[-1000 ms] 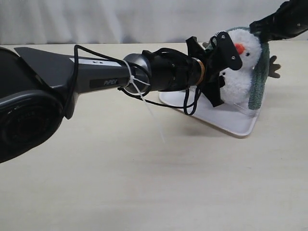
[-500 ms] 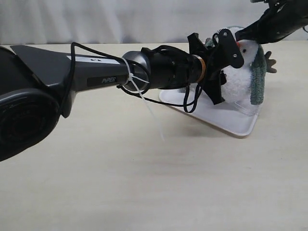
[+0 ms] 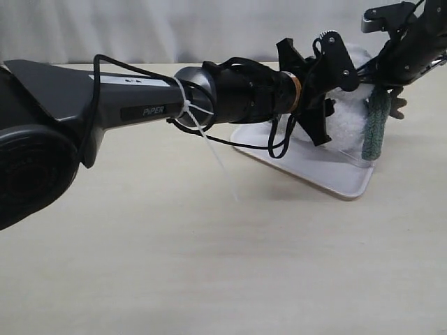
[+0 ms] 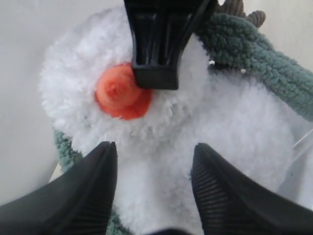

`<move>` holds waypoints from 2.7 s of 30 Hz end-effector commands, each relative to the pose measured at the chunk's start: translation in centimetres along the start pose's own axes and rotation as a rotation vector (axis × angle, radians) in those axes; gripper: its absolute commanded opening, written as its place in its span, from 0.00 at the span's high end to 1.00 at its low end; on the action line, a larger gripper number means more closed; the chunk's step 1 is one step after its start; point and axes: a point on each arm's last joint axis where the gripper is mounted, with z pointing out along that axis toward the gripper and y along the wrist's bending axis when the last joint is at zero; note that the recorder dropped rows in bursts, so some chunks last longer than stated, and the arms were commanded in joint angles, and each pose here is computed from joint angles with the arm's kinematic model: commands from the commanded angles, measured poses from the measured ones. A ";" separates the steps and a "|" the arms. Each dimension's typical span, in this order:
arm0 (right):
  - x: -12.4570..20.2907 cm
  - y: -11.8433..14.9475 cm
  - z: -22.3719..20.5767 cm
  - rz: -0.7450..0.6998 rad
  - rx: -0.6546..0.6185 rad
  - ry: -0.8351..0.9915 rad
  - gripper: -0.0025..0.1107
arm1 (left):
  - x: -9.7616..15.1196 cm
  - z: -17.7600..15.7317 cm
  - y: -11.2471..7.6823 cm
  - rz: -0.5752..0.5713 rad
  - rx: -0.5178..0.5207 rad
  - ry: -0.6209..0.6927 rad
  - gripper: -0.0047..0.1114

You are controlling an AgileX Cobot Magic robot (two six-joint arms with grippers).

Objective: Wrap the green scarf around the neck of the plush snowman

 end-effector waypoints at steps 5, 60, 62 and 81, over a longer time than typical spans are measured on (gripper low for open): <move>-1.8 1.2 -5.3 -0.007 -0.158 -0.165 0.74 | 0.0 -0.4 0.4 0.007 -0.025 0.043 0.55; -3.3 2.4 -9.6 -0.138 -0.082 -0.318 0.94 | 1.8 -5.9 1.9 0.137 0.003 0.125 0.56; -3.1 1.9 -8.7 -0.131 -0.052 -0.288 0.94 | 1.7 -5.8 1.9 0.119 0.007 0.110 0.56; -1.3 6.0 -5.9 -0.249 -0.181 -0.047 0.94 | 3.5 -6.0 1.2 0.115 0.020 0.237 0.56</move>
